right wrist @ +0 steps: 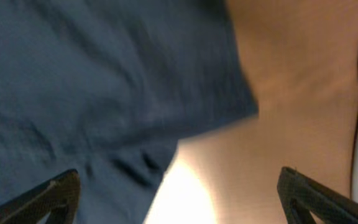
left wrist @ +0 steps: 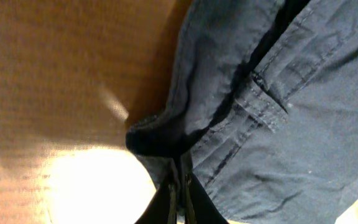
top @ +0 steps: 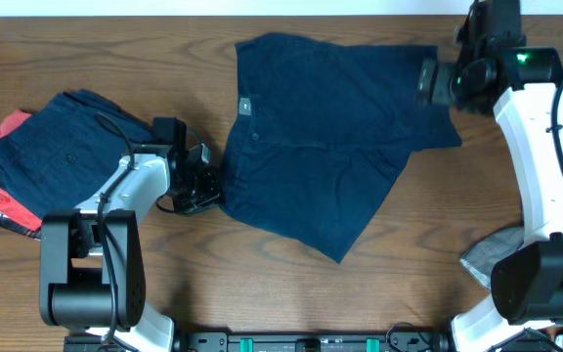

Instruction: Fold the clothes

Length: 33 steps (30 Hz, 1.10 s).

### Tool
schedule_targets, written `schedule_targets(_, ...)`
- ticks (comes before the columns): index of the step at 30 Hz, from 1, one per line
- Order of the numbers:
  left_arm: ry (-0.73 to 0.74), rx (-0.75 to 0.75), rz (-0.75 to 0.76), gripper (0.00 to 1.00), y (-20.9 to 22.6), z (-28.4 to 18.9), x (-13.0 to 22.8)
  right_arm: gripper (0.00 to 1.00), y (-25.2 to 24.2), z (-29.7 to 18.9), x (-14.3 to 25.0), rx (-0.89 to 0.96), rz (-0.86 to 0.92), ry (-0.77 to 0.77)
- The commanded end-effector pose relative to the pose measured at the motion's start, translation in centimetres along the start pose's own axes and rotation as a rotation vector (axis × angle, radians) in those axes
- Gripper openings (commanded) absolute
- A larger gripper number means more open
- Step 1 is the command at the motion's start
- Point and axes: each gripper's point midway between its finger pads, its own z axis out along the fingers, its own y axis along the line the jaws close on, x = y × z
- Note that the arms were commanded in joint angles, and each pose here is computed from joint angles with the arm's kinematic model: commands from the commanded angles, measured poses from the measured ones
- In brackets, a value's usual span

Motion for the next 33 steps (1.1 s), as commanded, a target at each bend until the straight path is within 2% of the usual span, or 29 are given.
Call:
schedule_targets(1,-0.038,0.007,0.008,0.06,-0.2,-0.4,-0.8,0.99,-0.6,0.6,2.9,0.026,-0.019,0.11)
schedule_targets(4,-0.048,0.022,0.001,0.06,-0.5,-0.5,-1.1,0.99,-1.1,1.5,5.8,0.037,-0.016,0.218)
schedule_targets(8,-0.038,0.151,0.022,0.06,-3.1,-1.5,-0.6,0.99,0.8,3.1,11.0,-0.079,-0.071,0.398)
schedule_targets(12,-0.114,0.17,0.06,0.06,-4.1,-3.6,-1.3,0.99,1.8,4.9,15.8,-0.132,-0.076,0.533)
schedule_targets(17,-0.205,0.145,0.089,0.06,-4.3,-5.9,-1.9,0.99,3.6,7.2,18.9,-0.223,-0.08,0.574)
schedule_targets(20,-0.21,0.141,0.09,0.06,-4.4,-6.4,-1.6,0.99,3.7,8.7,19.7,-0.239,-0.072,0.557)
schedule_targets(23,-0.181,0.132,0.074,0.06,-4.0,-6.2,-0.9,0.97,4.9,10.1,20.6,-0.331,-0.062,0.533)
schedule_targets(26,-0.146,0.119,0.056,0.06,-3.7,-6.0,-0.1,0.88,6.1,10.9,21.5,-0.425,-0.04,0.523)
schedule_targets(30,-0.13,0.079,0.039,0.06,-2.9,-5.9,0.4,0.73,6.1,12.0,22.4,-0.438,-0.004,0.511)
schedule_targets(33,-0.12,0.067,0.032,0.06,-2.6,-5.8,0.6,0.49,6.2,12.6,22.4,-0.447,-0.01,0.483)
